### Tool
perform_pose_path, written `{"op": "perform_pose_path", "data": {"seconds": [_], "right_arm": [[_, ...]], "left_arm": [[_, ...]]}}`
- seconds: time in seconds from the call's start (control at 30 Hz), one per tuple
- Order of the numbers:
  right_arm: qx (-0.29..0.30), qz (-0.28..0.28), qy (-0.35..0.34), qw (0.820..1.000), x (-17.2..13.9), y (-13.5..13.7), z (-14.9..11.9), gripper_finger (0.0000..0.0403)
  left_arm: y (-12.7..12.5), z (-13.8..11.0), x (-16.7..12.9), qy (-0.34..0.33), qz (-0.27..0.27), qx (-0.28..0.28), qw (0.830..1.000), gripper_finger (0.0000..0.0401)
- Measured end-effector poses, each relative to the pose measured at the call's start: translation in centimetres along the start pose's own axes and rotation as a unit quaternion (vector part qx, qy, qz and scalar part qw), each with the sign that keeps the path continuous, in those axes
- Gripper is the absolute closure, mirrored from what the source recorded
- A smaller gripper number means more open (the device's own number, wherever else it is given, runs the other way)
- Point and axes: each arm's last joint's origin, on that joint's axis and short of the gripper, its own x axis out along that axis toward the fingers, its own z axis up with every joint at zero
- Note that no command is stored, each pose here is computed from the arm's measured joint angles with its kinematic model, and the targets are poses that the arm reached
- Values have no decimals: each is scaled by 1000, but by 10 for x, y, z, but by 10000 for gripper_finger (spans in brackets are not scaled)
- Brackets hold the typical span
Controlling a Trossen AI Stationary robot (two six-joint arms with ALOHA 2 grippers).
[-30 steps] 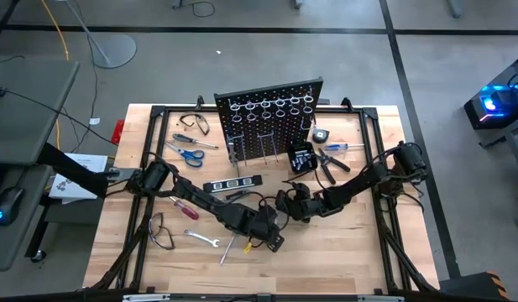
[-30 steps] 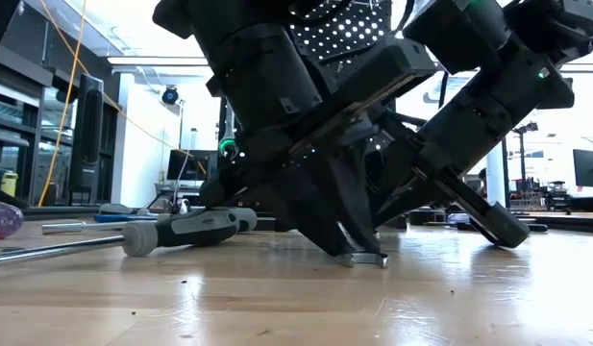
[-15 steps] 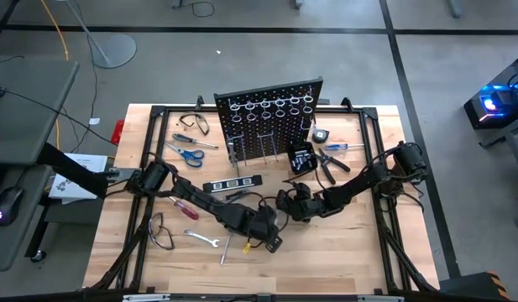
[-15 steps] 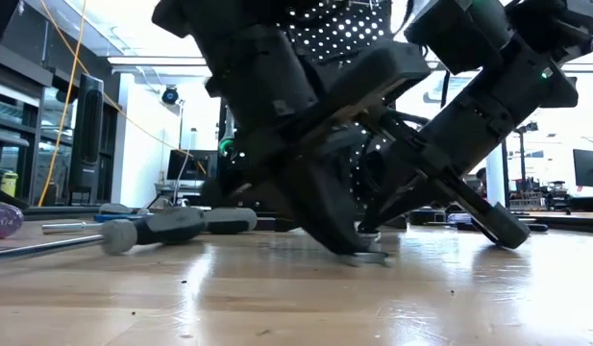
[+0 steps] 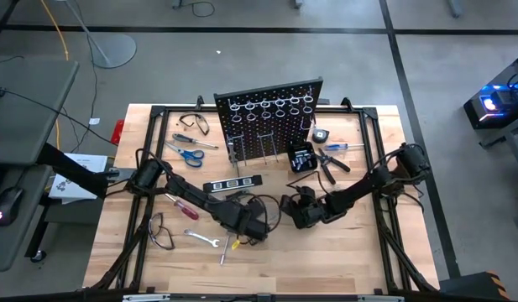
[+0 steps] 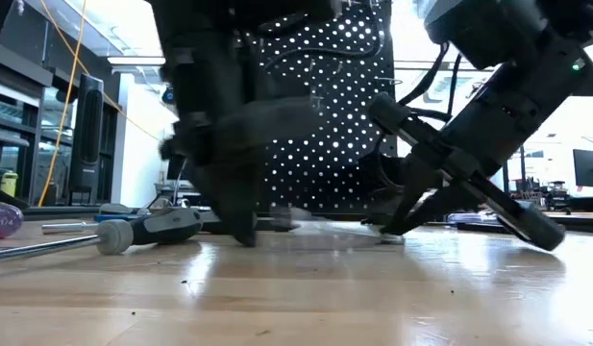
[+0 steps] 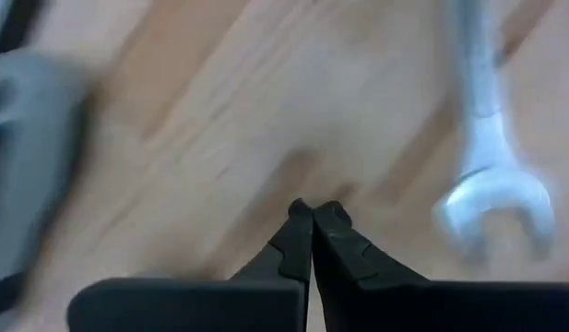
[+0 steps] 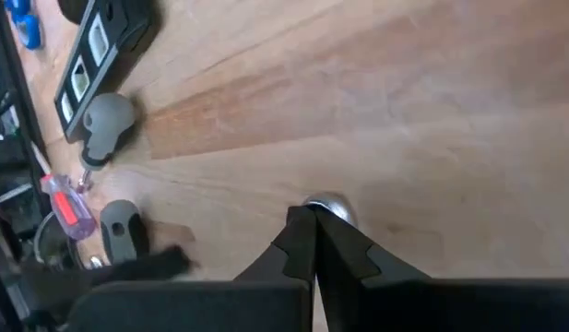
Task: Hang tools onto peg board
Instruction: Hang the silver wrench on the pegboard
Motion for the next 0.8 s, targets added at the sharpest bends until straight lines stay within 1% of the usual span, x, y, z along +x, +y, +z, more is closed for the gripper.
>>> {"op": "perform_pose_path", "data": {"seconds": [0.03, 0.17, 0.27, 0.37, 0.43, 0.5, 0.6, 0.7, 0.8], "right_arm": [[7, 0, 1, 1000, -1, -1, -1, 403], [17, 9, 1, 1000, -2, -2, -4, 403], [23, 25, 20, 999, -2, 2, -7, 403], [36, 34, 25, 998, -2, 4, -8, 403], [55, 36, 24, 998, -2, 4, -8, 403], [68, 34, 20, 997, -2, 4, -8, 403], [74, 35, 17, 996, -2, 4, -7, 403], [84, 37, 12, 996, 0, 6, -3, 403], [103, 45, 8, 994, 3, 11, 1, 403]], "left_arm": [[2, 0, 0, 1, 12, 8, 1000, 401], [8, 4, 0, -5, 27, 30, 999, 401], [13, 8, 2, 0, 37, 43, 998, 401], [20, 11, -5, 5, 48, 53, 997, 401], [22, 14, -15, -9, 43, 62, 997, 401], [24, 18, -27, -24, 29, 61, 997, 401], [21, 23, -40, -29, -30, 41, 998, 401], [11, 23, -46, -29, -97, 34, 994, 399], [-2, 19, -51, -46, -137, 17, 989, 386]]}}
